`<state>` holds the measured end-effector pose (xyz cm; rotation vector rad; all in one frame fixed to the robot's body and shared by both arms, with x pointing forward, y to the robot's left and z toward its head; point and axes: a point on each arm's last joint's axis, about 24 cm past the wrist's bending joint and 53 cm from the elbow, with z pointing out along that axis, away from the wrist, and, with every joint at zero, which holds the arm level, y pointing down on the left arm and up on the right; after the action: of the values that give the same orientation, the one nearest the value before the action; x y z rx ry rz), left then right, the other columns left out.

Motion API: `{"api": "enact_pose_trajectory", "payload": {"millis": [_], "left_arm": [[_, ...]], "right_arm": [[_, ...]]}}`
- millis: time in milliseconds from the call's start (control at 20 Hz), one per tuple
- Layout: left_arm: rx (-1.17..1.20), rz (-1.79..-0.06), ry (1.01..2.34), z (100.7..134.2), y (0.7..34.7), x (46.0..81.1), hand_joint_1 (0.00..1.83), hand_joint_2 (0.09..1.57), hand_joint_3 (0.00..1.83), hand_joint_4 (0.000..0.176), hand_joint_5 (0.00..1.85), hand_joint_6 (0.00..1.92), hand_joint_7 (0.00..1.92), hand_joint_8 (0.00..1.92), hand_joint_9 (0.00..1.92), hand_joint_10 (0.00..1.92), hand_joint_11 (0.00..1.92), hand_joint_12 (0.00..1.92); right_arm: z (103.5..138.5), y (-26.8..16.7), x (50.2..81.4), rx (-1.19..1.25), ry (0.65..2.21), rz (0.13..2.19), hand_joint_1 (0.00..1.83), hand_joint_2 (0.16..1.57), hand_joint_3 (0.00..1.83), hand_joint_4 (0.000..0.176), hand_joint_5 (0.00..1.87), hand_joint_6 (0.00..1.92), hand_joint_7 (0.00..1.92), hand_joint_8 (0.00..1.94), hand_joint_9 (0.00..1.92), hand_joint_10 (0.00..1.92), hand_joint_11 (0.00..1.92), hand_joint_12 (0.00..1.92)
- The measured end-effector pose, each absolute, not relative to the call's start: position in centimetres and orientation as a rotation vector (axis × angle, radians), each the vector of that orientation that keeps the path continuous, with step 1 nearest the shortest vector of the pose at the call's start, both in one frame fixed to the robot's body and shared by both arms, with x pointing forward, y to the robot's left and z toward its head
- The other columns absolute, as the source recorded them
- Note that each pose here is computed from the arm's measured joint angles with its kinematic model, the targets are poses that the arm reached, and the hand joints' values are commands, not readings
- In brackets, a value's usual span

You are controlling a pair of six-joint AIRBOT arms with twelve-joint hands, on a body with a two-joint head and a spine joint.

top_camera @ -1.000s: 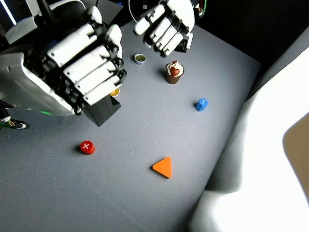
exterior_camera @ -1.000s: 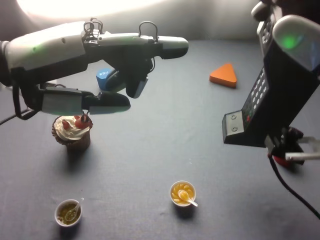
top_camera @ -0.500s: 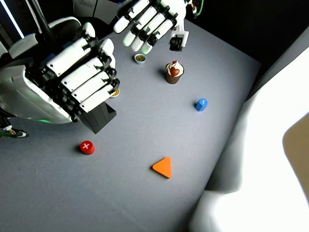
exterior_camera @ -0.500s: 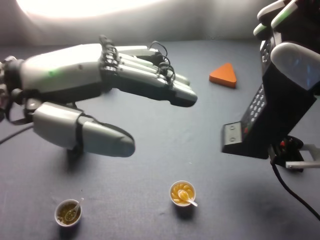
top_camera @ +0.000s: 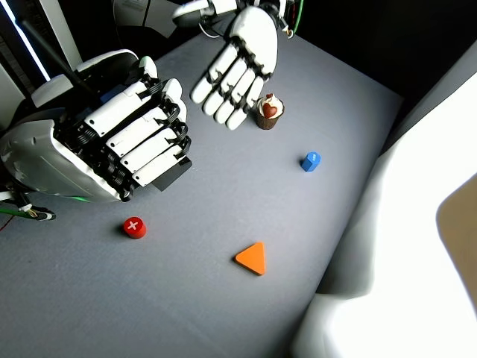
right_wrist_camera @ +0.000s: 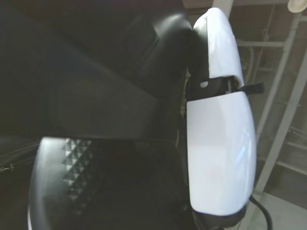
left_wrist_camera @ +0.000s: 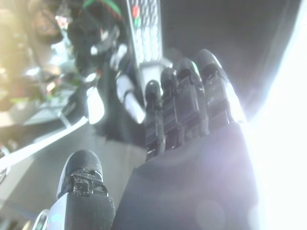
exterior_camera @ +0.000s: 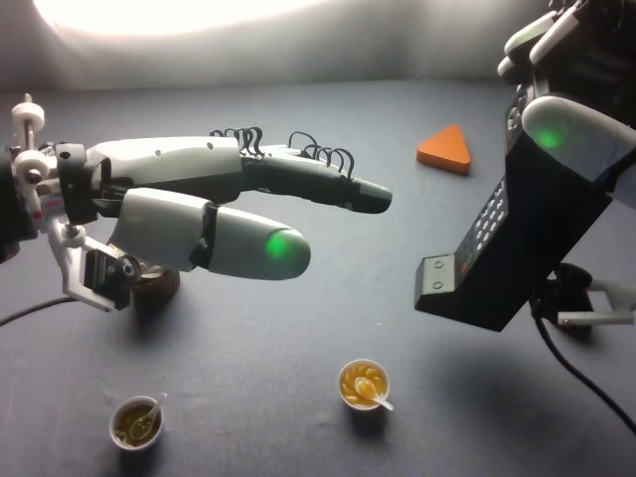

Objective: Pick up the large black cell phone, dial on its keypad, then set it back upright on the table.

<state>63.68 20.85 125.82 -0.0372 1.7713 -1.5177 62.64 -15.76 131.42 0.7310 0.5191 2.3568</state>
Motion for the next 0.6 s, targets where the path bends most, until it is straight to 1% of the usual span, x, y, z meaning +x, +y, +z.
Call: {"api": "enact_pose_trajectory", "payload": {"millis": [50,150,250,300,350,450,500,550,600], "left_arm": [[-0.017,-1.505,1.772,125.8,20.8,63.6,0.0,1.12,0.0,0.013,0.28,0.0,0.28,0.0,0.22,0.0,0.0,0.41],[0.001,-1.503,1.785,125.8,20.5,63.5,0.0,1.12,0.0,0.013,0.27,0.0,0.28,0.0,0.23,0.0,0.0,0.45],[0.021,-1.496,1.802,125.6,20.3,63.3,0.0,1.11,0.0,0.018,0.26,0.0,0.27,0.0,0.21,0.0,0.0,0.39],[0.025,-1.497,1.831,125.2,20.4,63.1,0.0,1.11,0.0,0.018,0.27,0.0,0.27,0.0,0.22,0.0,0.0,0.38],[0.009,-1.504,1.861,124.9,20.6,63.1,0.0,1.1,0.0,0.02,0.27,0.0,0.27,0.0,0.21,0.0,0.0,0.4],[-0.049,-1.53,1.887,124.9,21.1,63.4,0.0,1.1,0.0,0.022,0.26,0.0,0.25,0.0,0.21,0.0,0.0,0.37],[-0.071,-1.539,1.894,125.0,21.4,63.5,0.0,1.1,0.0,0.021,0.26,0.01,0.26,0.01,0.22,0.0,0.0,0.37],[-0.09,-1.546,1.9,125.0,21.5,63.6,0.0,1.1,0.0,0.021,0.26,0.0,0.27,0.01,0.22,0.0,0.0,0.38],[-0.099,-1.547,1.903,125.0,21.5,63.7,0.0,1.1,0.0,0.019,0.27,0.0,0.28,0.01,0.22,0.0,0.0,0.4]], "right_arm": [[131.4,-15.9,62.8,0.73,0.521,2.35,1.49,1.12,0.0,0.0,0.93,0.98,0.96,0.87,0.91,1.16,0.73,1.66],[131.4,-15.9,63.0,0.713,0.535,2.342,1.49,1.12,0.0,0.0,0.92,0.99,0.96,0.88,0.92,1.15,0.74,1.66],[131.8,-15.2,62.5,0.644,0.579,2.352,1.49,1.12,0.0,0.0,0.93,0.96,0.96,0.88,0.92,1.14,0.75,1.65],[131.9,-14.9,62.2,0.619,0.593,2.363,1.48,1.13,0.0,0.0,0.91,0.99,0.93,0.94,0.89,1.18,0.73,1.68],[132.0,-14.6,62.0,0.606,0.602,2.369,1.49,1.12,0.0,0.0,0.93,0.96,0.94,0.91,0.9,1.17,0.73,1.68],[131.9,-14.4,62.0,0.585,0.622,2.365,1.49,1.12,0.0,0.0,0.92,0.97,0.94,0.91,0.92,1.16,0.74,1.67],[132.0,-14.5,62.1,0.582,0.622,2.359,1.48,1.14,0.0,0.0,0.89,1.03,0.9,0.98,0.88,1.21,0.71,1.7],[131.9,-14.8,62.3,0.585,0.619,2.353,1.48,1.14,0.0,0.0,0.88,1.03,0.89,1.0,0.87,1.22,0.7,1.71],[131.9,-15.0,62.4,0.582,0.62,2.345,1.48,1.13,0.0,0.0,0.91,0.98,0.92,0.96,0.9,1.19,0.73,1.69]]}}
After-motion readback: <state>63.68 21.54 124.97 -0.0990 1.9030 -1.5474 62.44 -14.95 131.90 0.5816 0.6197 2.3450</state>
